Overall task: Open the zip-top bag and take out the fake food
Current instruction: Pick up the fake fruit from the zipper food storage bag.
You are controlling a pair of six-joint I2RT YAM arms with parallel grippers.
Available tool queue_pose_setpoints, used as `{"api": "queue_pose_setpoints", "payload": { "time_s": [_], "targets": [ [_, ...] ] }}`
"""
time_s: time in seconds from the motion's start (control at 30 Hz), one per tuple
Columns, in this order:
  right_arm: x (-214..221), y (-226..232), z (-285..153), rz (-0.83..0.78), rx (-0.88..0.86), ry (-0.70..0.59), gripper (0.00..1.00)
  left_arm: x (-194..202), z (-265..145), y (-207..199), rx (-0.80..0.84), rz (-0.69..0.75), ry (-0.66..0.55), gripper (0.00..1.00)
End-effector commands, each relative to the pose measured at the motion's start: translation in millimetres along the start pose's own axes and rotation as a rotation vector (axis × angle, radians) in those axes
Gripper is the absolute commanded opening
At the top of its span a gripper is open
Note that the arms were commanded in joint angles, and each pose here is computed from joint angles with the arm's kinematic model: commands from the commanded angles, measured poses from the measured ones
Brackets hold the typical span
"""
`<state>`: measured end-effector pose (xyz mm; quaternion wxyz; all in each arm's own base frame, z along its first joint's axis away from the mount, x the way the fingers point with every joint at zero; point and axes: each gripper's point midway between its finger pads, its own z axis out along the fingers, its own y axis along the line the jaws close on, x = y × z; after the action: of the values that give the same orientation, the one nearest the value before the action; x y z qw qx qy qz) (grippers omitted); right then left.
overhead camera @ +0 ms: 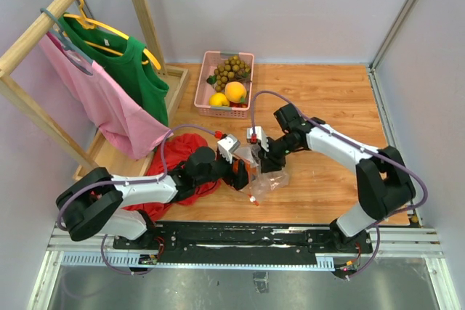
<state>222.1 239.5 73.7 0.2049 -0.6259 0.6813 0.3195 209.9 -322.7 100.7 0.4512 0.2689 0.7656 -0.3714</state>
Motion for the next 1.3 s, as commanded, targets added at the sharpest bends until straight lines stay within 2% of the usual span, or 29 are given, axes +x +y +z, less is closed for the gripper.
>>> {"api": "queue_pose_setpoints", "payload": {
  "time_s": [0.0,0.17,0.37,0.63,1.07,1.27],
  "targets": [
    [-22.3,33.0,-15.4,-0.113,-0.097,-0.161,0.32,5.4,-11.1,-3.5,-0.002,-0.128,0.004,0.53],
    [-19.2,41.2,-23.5,-0.138,-0.107,-0.2,0.4,-2.4,-23.5,-10.2,0.006,-0.236,-0.011,0.51],
    [-12.0,36.5,-26.5,-0.15,-0.087,-0.185,0.44,-11.2,-40.4,-10.1,-0.003,-0.393,-0.007,0.5],
    [-16.1,63.5,-30.0,-0.278,-0.172,-0.264,0.57,-9.8,-55.8,-18.8,0.042,-0.579,0.053,0.47],
    [-13.5,54.2,-40.0,-0.26,-0.144,-0.27,0.57,-16.8,-82.5,-45.9,0.121,-0.623,0.193,0.45],
    [-12.3,51.7,-44.5,-0.252,-0.126,-0.282,0.57,-30.7,-99.0,-57.1,0.153,-0.635,0.185,0.45]
  ]
}}
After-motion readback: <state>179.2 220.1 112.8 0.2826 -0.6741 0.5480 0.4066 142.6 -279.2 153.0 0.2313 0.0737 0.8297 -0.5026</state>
